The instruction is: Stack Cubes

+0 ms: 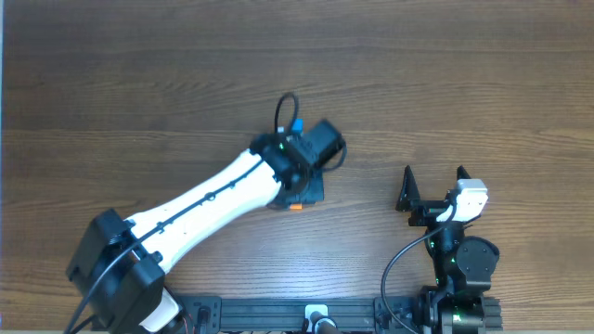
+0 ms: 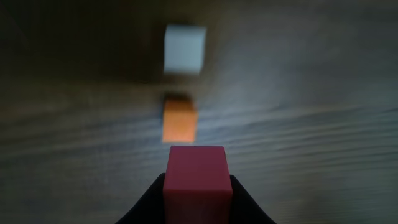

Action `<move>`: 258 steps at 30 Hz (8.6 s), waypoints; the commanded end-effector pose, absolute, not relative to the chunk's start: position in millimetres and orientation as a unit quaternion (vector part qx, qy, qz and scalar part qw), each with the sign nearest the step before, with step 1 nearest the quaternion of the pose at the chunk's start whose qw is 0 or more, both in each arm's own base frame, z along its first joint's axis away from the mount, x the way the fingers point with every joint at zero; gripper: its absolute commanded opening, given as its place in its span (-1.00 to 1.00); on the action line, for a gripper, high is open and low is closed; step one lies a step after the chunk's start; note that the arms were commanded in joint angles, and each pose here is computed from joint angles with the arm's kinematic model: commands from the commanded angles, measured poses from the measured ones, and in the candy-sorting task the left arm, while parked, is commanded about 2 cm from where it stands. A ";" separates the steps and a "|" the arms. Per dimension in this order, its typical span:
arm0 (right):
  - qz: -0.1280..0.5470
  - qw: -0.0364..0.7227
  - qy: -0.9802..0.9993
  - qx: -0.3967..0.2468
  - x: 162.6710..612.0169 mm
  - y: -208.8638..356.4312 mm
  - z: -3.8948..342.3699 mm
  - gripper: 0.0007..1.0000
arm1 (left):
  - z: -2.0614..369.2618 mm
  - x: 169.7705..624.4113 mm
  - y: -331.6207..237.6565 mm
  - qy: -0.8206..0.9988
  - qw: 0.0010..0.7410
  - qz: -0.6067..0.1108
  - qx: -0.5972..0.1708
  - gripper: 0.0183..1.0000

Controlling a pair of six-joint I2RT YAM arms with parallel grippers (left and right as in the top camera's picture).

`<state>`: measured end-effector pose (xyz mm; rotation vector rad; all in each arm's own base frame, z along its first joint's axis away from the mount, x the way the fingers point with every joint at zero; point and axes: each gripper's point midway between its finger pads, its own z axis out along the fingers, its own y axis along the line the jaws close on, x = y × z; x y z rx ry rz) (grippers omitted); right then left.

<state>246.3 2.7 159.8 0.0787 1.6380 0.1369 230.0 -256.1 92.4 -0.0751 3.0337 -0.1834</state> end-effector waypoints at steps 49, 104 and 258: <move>0.063 0.680 0.730 0.036 246.1 2.7 158.0 0.98 | 32.9 283.0 -245.2 0.999 0.009 0.003 -0.033 -0.95; 0.063 0.680 0.730 0.036 246.1 2.6 158.0 0.99 | 26.2 284.0 -252.8 1.000 0.003 -0.010 -0.007 -0.29; 0.063 0.680 0.730 0.036 246.1 2.6 158.0 0.98 | 108.3 276.0 -250.5 0.995 0.078 -0.053 -0.036 -0.96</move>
